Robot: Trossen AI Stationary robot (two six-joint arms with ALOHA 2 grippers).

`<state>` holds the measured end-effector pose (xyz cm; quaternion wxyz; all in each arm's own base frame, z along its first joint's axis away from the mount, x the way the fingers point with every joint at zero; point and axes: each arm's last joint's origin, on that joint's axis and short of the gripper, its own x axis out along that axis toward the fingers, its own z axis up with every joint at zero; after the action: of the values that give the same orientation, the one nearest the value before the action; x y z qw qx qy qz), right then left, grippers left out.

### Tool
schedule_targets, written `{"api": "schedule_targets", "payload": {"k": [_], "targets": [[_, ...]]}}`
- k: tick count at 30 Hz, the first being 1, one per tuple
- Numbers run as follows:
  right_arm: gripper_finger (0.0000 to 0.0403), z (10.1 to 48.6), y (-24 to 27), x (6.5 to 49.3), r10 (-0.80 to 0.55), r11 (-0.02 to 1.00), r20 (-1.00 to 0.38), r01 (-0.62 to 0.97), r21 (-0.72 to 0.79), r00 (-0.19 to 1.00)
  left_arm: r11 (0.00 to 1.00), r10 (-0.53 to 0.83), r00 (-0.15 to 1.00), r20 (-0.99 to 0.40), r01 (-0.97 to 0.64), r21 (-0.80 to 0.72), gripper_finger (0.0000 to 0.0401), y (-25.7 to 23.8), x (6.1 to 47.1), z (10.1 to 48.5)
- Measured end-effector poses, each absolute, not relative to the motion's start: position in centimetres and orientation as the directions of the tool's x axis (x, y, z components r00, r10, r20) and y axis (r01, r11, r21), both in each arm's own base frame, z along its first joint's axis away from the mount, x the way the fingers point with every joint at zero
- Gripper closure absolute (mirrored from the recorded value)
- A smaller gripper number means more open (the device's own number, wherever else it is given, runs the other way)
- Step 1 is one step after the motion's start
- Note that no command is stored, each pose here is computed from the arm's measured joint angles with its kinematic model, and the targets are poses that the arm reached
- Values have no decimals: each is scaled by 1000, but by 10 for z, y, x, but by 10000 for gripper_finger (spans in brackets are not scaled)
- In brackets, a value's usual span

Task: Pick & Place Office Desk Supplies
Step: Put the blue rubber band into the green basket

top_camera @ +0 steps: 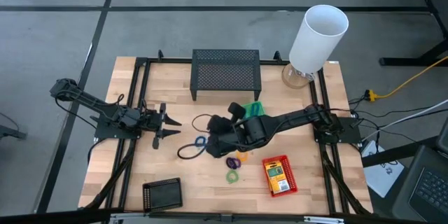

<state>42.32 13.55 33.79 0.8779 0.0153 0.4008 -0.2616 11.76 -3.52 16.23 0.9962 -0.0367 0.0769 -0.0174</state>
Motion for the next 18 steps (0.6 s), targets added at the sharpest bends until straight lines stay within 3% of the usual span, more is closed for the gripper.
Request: {"api": "schedule_targets", "payload": {"k": [6, 10, 18], "targets": [[403, 355, 130, 416, -515, 834, -641, 506, -220, 570, 997, -41, 988, -152, 30, -76, 272, -35, 118, 162], [403, 368, 129, 412, -490, 851, -627, 487, -195, 605, 997, -41, 988, -152, 30, -75, 272, -35, 118, 162], [403, 369, 113, 396, -575, 783, -654, 564, -264, 492, 996, -49, 987, -152, 36, -84, 272, -35, 118, 162]]}}
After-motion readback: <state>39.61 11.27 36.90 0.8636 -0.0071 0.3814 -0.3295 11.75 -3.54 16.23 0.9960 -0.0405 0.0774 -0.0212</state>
